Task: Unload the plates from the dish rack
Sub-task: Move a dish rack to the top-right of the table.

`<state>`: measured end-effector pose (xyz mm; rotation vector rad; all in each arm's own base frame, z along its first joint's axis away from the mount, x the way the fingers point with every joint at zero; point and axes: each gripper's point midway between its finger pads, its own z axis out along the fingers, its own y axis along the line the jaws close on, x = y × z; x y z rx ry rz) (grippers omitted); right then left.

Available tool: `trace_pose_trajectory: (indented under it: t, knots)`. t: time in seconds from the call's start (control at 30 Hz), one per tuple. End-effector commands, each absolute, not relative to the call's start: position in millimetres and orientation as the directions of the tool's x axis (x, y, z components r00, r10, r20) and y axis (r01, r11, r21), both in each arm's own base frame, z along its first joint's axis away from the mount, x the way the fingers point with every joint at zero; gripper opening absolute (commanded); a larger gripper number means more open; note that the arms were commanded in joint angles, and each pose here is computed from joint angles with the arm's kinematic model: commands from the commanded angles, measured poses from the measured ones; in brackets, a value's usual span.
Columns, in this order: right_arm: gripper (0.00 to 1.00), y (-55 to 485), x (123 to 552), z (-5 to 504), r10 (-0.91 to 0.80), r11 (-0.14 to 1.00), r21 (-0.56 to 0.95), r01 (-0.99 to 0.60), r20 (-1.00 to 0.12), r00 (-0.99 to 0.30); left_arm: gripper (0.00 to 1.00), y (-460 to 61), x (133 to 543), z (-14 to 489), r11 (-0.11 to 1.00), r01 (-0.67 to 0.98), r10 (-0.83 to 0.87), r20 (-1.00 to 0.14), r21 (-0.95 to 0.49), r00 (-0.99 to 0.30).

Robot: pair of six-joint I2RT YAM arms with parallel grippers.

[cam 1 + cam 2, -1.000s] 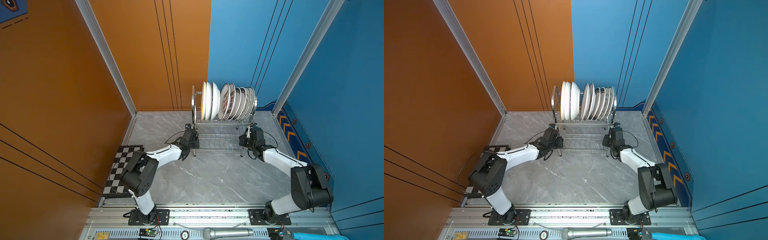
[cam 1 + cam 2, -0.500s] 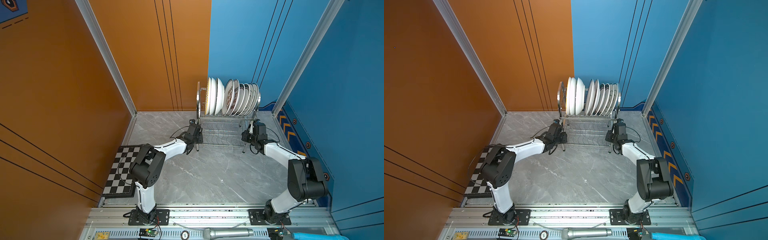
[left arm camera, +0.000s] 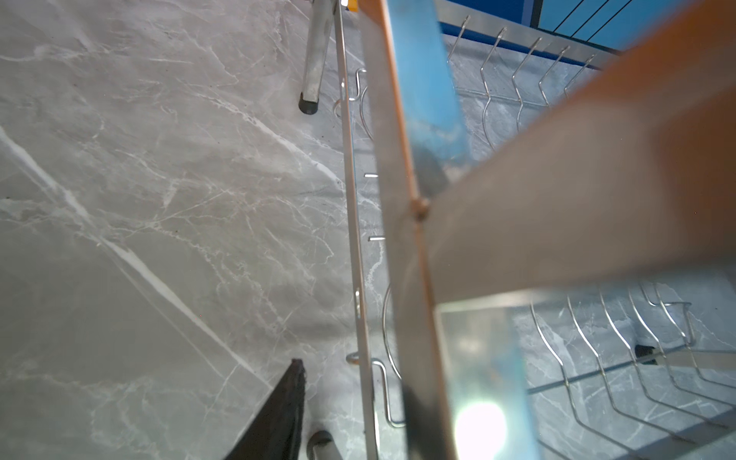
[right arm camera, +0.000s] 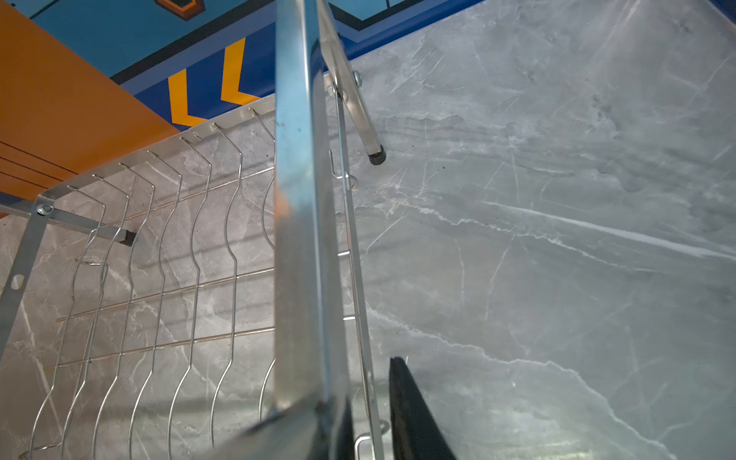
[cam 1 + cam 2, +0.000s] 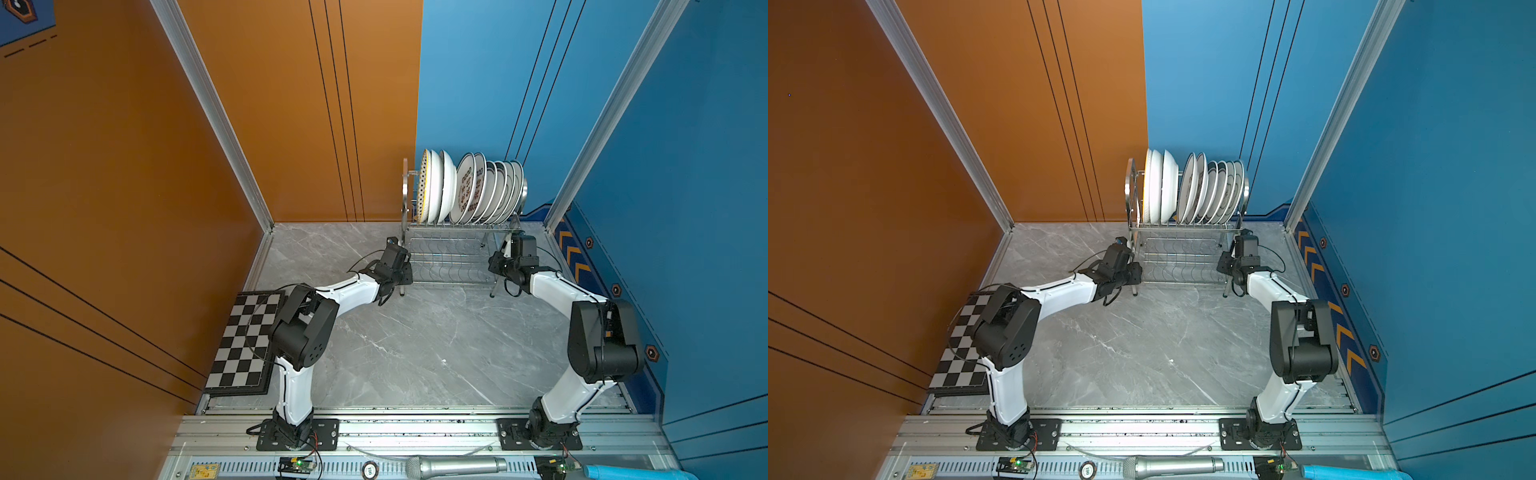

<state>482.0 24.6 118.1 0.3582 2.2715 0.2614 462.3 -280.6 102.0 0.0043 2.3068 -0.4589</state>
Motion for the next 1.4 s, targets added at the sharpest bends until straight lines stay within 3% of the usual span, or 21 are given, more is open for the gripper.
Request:
trace_pose_trajectory:
  t: [0.0,0.63,1.37]
  knots:
    - [0.28,-3,468,83,0.371,0.928,0.233,0.289,-0.604,-0.705,0.45,-323,447,102,0.901,0.261,-0.055,-0.687,-0.348,-0.724]
    - [0.34,-15,473,74,0.241,0.969,0.184,0.166,-0.545,-0.803,0.42,-373,416,98,0.852,0.363,0.019,-0.672,-0.376,-0.74]
    - [0.45,-30,481,72,0.258,0.965,0.185,0.183,-0.57,-0.78,0.44,-410,397,93,0.816,0.423,0.066,-0.663,-0.395,-0.746]
